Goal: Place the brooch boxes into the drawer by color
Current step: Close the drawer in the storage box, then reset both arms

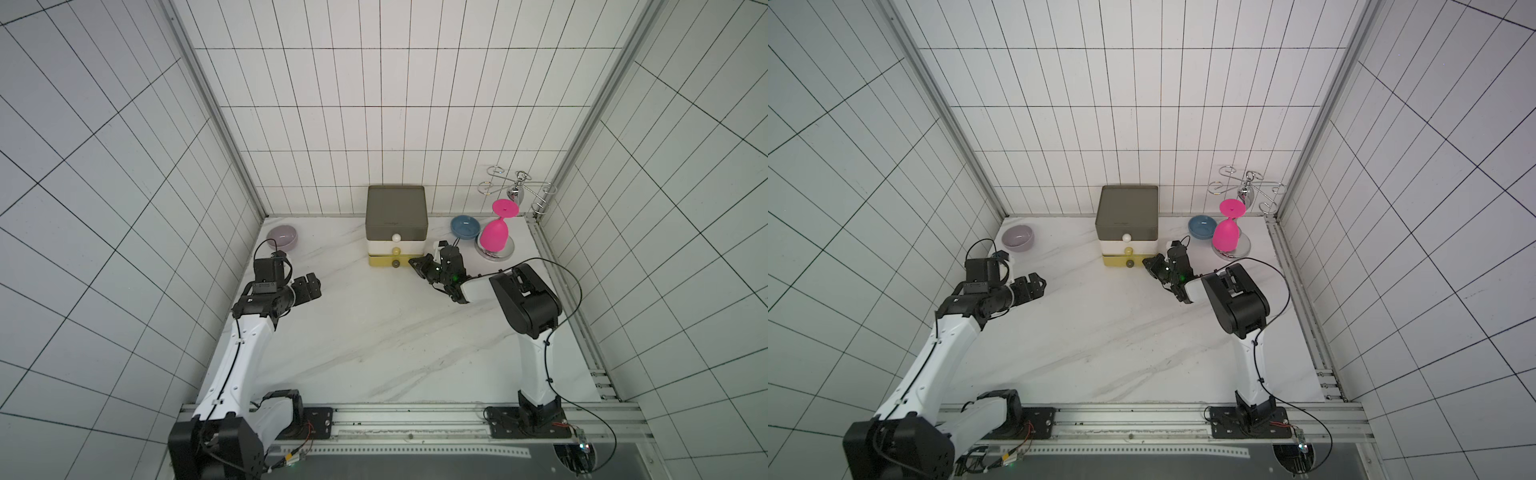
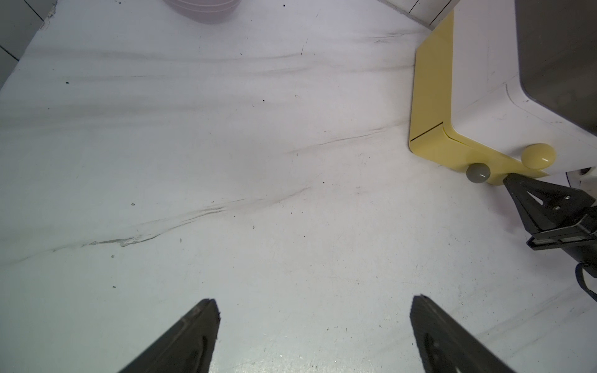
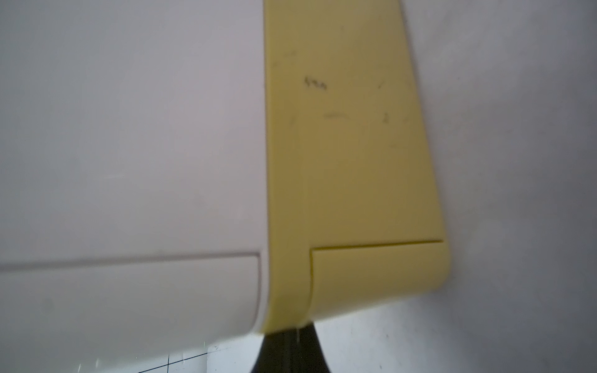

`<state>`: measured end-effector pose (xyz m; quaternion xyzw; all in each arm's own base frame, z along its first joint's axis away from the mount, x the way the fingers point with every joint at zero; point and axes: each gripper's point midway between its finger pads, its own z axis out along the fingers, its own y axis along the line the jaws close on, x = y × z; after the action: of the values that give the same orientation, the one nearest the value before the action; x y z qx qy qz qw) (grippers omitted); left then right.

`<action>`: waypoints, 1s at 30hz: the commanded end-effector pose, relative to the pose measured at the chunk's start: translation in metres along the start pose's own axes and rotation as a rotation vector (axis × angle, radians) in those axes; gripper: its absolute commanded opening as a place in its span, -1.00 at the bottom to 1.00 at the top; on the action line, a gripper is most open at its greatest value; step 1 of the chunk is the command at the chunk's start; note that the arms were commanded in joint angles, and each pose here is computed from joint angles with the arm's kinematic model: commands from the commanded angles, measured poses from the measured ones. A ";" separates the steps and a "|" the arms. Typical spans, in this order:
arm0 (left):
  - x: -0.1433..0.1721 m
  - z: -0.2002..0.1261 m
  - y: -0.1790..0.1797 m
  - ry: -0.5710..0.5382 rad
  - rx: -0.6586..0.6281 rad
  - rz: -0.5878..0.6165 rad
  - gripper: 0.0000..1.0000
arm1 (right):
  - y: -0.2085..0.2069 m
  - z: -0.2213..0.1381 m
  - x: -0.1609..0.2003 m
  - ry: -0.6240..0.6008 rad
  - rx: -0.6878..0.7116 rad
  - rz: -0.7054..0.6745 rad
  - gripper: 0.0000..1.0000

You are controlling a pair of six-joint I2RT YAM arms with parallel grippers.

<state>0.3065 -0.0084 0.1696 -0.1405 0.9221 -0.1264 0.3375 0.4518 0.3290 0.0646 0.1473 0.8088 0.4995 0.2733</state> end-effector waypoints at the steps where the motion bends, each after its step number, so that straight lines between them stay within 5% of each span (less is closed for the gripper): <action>1: -0.004 0.002 -0.002 -0.014 0.003 0.023 0.93 | -0.004 0.007 -0.028 -0.065 0.011 0.017 -1.00; 8: -0.004 0.001 -0.001 -0.018 -0.005 0.027 0.93 | -0.004 -0.002 -0.026 -0.068 -0.032 0.046 -0.98; 13: -0.010 -0.006 -0.001 -0.044 -0.017 0.023 0.97 | 0.000 -0.049 -0.015 -0.078 0.039 -0.013 -0.27; 20: -0.027 -0.018 -0.005 -0.086 -0.020 -0.037 0.96 | 0.014 -0.127 -0.001 -0.050 0.197 -0.187 0.12; 24: -0.051 -0.035 -0.003 -0.235 -0.039 -0.052 0.96 | 0.027 -0.175 -0.005 -0.069 0.289 -0.330 0.38; 30: -0.075 -0.055 0.033 -0.598 -0.190 -0.083 0.96 | 0.037 -0.253 -0.032 -0.220 0.424 -0.543 0.85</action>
<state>0.3128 0.0277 0.2251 -0.1974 0.8426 -0.0596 0.4974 0.3432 0.1890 0.2280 0.0530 0.8293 0.3318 0.4465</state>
